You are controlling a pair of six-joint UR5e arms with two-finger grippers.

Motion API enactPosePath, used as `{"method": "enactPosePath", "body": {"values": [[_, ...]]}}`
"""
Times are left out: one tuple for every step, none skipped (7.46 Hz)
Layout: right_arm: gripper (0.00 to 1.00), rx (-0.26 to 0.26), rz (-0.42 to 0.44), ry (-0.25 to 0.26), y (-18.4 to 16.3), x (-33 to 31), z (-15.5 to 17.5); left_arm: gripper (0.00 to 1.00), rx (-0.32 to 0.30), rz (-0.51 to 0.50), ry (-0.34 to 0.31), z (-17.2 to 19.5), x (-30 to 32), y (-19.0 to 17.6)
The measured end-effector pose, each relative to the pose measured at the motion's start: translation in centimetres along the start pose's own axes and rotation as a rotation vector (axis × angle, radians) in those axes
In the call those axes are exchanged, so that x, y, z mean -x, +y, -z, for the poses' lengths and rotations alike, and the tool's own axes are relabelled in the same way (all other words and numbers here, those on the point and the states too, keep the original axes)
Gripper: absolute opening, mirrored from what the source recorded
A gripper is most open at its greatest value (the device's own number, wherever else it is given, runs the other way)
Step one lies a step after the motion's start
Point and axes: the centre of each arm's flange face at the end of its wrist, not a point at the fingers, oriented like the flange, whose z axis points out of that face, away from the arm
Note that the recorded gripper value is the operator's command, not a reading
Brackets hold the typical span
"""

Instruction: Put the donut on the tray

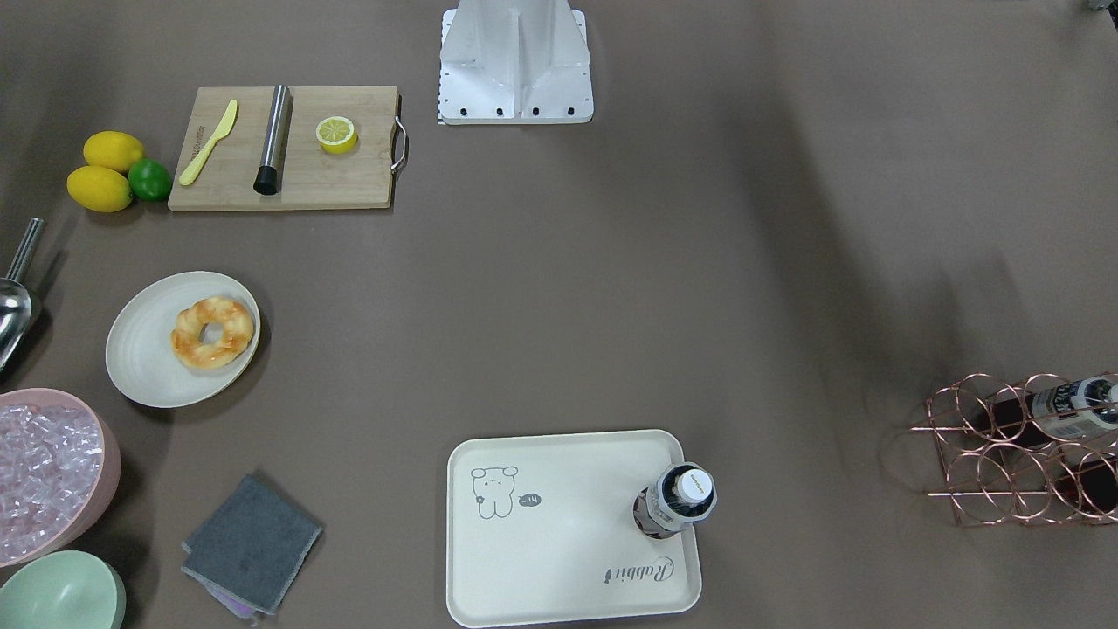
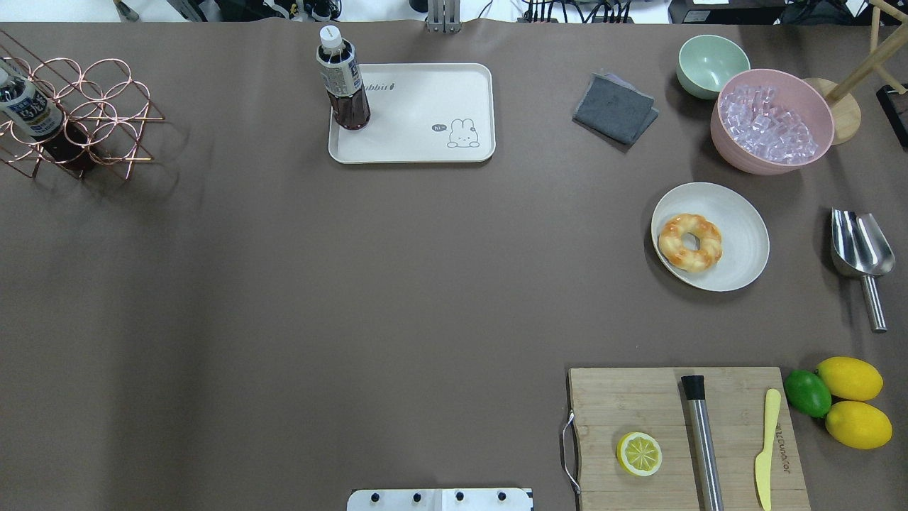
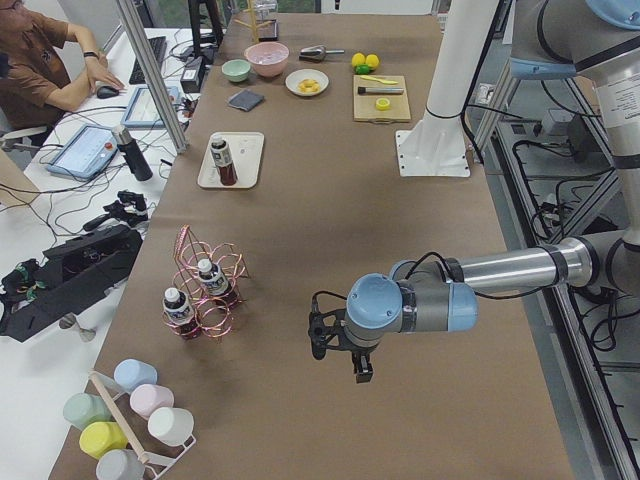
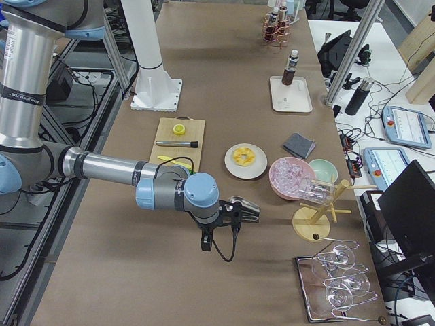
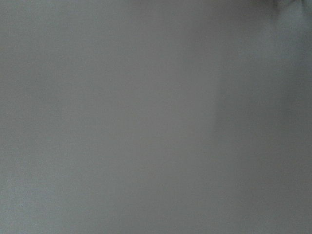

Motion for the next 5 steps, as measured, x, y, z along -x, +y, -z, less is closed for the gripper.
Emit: {"method": "enactPosePath", "body": {"values": [[1.00, -0.001, 0.001, 0.000, -0.05, 0.05, 0.05, 0.98, 0.001, -0.001, 0.000, -0.09, 0.06, -0.15], [1.00, -0.001, 0.001, -0.001, -0.05, 0.08, 0.07, 0.98, -0.001, -0.004, 0.001, -0.04, -0.04, -0.25], [1.00, -0.001, 0.001, -0.002, -0.03, 0.09, 0.06, 0.98, -0.002, -0.006, 0.002, 0.01, -0.12, -0.33], [1.00, 0.001, -0.001, -0.003, 0.09, 0.04, 0.01, 0.98, -0.002, -0.007, 0.002, -0.01, -0.15, -0.34], [1.00, 0.002, -0.002, -0.004, 0.16, 0.00, -0.04, 0.98, -0.001, -0.008, 0.001, -0.03, -0.19, -0.37]]}}
